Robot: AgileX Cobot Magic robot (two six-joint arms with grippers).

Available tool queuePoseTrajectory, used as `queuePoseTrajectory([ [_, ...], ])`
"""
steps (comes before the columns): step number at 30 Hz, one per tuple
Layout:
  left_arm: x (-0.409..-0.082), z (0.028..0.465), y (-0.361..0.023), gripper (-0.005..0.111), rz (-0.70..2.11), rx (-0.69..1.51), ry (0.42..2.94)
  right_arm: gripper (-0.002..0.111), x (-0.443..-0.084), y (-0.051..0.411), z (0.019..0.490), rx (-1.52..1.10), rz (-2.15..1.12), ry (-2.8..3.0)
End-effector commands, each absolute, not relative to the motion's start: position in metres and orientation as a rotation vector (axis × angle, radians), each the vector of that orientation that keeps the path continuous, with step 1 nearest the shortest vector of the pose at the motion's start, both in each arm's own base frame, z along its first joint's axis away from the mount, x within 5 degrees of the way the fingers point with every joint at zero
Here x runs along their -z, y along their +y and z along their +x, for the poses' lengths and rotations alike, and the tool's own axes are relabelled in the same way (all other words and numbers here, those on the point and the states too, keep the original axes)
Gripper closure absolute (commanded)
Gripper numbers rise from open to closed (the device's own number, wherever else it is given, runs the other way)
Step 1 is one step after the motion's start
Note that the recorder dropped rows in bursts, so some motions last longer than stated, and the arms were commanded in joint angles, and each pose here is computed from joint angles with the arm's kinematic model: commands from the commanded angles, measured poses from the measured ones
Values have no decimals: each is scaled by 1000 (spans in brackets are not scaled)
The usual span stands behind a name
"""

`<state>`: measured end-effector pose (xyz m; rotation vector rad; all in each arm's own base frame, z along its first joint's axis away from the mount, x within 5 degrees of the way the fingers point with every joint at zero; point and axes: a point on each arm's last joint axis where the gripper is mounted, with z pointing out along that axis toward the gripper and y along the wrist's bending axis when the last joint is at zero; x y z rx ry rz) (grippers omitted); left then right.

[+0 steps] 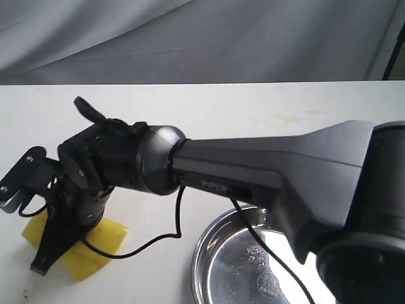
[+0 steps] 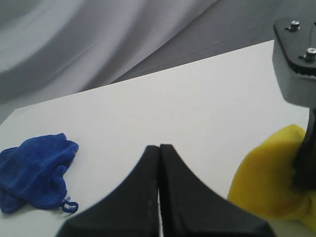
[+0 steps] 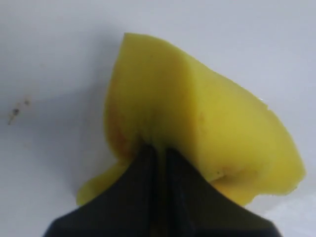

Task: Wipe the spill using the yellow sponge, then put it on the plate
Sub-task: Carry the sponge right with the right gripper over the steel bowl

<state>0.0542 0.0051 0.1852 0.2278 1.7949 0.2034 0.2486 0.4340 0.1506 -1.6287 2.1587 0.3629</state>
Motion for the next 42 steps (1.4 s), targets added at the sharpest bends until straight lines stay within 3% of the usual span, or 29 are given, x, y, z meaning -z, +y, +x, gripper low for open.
queuePoseTrajectory([
  [1,-184,54,5,107,231,-197,1791,108,-149,444,233,-400,-1685,2112],
  [4,-184,54,5,107,231,-197,1791,108,-162,440,233,-373,-1703,2084],
  [14,-184,54,5,107,231,-197,1791,108,-280,391,237,13,-1640,1939],
  [21,-184,54,5,107,231,-197,1791,108,-332,353,239,56,-1473,1972],
  [24,-184,54,5,107,231,-197,1791,108,-340,321,243,35,-1351,2041],
  [32,-184,54,5,107,231,-197,1791,108,-303,231,201,-84,-1113,2071],
  [42,-184,54,5,107,231,-197,1791,108,-288,182,173,-58,-939,2092],
])
